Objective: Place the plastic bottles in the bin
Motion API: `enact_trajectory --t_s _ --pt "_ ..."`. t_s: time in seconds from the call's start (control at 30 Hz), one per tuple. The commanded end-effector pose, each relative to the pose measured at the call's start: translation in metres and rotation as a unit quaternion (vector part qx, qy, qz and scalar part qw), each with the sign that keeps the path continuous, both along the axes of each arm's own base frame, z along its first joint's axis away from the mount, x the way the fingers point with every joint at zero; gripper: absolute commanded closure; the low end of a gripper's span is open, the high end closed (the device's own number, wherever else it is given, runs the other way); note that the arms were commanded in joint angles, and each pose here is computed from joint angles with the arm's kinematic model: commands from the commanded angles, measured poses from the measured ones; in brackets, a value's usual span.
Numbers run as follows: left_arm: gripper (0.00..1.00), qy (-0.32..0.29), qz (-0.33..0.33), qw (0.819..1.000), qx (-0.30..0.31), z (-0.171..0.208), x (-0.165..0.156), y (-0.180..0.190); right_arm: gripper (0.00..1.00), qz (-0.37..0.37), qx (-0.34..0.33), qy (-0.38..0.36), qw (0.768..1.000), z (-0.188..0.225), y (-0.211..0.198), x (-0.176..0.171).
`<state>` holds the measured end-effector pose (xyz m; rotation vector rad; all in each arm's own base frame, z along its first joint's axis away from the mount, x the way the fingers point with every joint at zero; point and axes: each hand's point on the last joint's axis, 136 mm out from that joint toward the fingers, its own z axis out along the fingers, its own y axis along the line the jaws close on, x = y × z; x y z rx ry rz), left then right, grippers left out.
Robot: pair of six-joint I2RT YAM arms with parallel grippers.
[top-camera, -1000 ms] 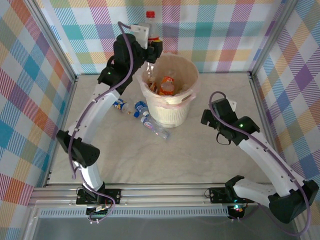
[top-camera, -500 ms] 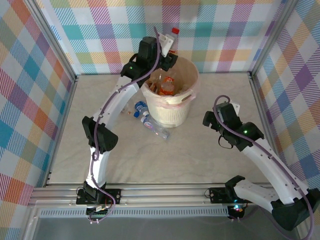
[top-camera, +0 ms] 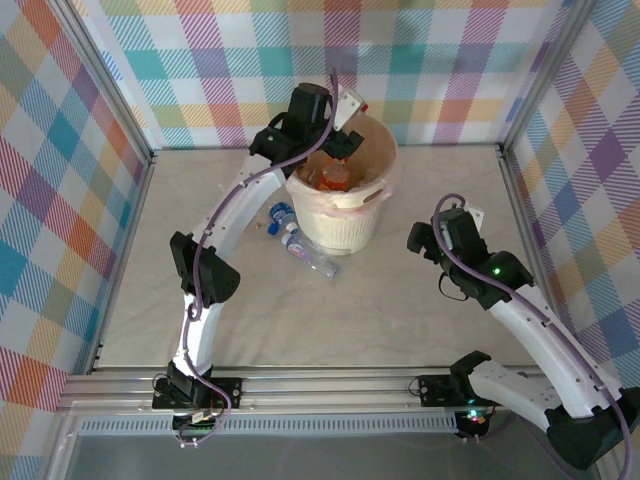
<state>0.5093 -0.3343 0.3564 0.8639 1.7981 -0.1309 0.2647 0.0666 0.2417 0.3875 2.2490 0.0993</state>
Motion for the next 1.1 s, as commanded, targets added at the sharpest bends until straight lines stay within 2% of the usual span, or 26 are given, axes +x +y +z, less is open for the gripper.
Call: enact_trajectory --t_s 0.0,0.33,0.57,0.8,0.93,1.07 --pt "0.13 -0.011 -0.011 1.000 0.019 0.004 -0.006 -0.005 0.00 0.006 0.005 -0.009 1.000 0.007 0.002 0.003" --pt "0.02 -0.020 -0.021 1.000 0.010 0.021 -0.018 -0.008 0.00 0.006 0.005 -0.014 1.000 0.013 0.003 0.006" --pt "0.00 -0.043 0.005 0.997 -0.058 0.073 -0.034 0.004 0.00 0.001 0.011 -0.018 1.000 0.017 0.001 0.005" --pt "0.00 -0.080 0.117 0.981 -0.129 0.132 -0.045 0.054 0.00 0.003 0.014 -0.021 1.000 0.018 -0.001 0.001" --pt "0.00 -0.085 0.209 0.964 -0.142 0.139 -0.043 0.093 0.00 0.006 0.015 -0.021 1.000 0.018 0.000 0.000" --pt "0.00 -0.070 0.304 0.936 -0.161 0.132 -0.036 0.143 0.00 0.008 0.014 -0.017 1.000 0.016 0.001 0.000"
